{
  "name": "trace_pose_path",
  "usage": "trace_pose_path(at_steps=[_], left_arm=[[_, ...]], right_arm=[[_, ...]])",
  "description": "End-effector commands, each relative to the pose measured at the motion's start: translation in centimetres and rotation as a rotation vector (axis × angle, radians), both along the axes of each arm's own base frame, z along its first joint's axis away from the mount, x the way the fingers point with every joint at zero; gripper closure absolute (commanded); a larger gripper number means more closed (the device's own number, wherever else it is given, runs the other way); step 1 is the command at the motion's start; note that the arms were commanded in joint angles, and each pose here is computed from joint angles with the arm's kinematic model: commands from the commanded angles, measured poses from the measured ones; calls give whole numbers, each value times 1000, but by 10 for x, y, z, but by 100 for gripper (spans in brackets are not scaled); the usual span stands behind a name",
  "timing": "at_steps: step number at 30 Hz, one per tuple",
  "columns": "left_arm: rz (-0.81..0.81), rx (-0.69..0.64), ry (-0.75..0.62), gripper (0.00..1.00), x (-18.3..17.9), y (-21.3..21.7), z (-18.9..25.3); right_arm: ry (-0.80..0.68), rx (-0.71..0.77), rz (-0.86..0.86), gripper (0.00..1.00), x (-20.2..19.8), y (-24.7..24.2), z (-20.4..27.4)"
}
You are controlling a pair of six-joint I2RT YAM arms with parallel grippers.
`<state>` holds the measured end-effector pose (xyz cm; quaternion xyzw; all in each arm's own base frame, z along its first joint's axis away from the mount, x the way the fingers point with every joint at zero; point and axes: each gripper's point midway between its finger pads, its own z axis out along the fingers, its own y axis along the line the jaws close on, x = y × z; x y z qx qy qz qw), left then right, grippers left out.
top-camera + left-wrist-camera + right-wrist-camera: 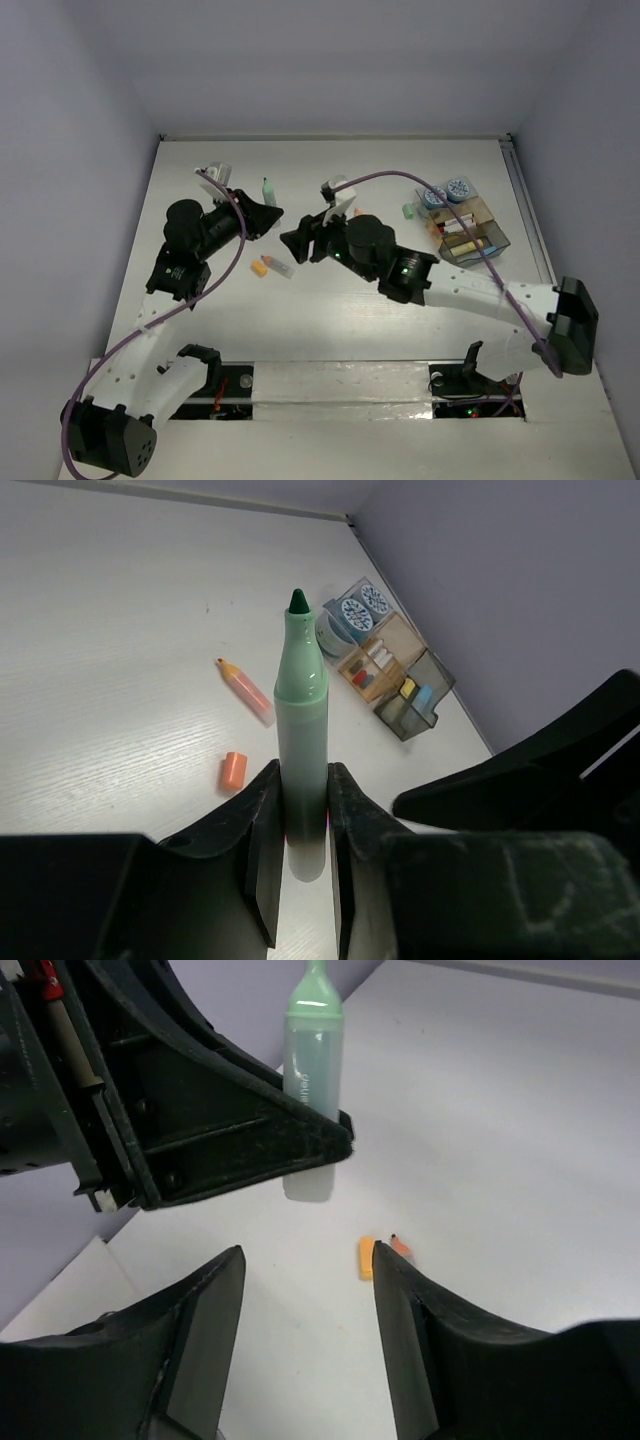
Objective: Sort the stationery into containers
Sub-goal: Pick up the pen from the center of the board, then pick up the pen cap from the center of the board.
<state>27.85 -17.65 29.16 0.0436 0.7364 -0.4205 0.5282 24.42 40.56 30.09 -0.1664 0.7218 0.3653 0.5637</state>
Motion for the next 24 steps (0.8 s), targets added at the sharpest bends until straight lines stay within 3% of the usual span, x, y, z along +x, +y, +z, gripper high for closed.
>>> trace_pose_path(at_steps=[1, 3, 7, 9, 13, 17, 24], left_arm=[[-16, 28, -129, 100, -5, 2, 31], [-46, 40, -143, 100, -9, 0, 32], [-100, 51, -144, 100, -15, -6, 28], [-125, 55, -126, 100, -17, -10, 22], [-170, 55, -120, 100, -22, -19, 20], [-170, 56, -126, 100, -25, -20, 21], [-177, 66, -138, 100, -30, -24, 24]], right_arm=[[21, 24, 3, 42, -3, -37, 14], [56, -3, -78, 47, 19, -71, 10], [218, -186, -249, 62, 60, -142, -48], [276, -245, -321, 63, 80, -173, -65], [389, -430, -439, 62, 109, -212, -118], [443, -573, -540, 55, 129, -236, -150], [448, -706, -662, 49, 164, -254, -179]])
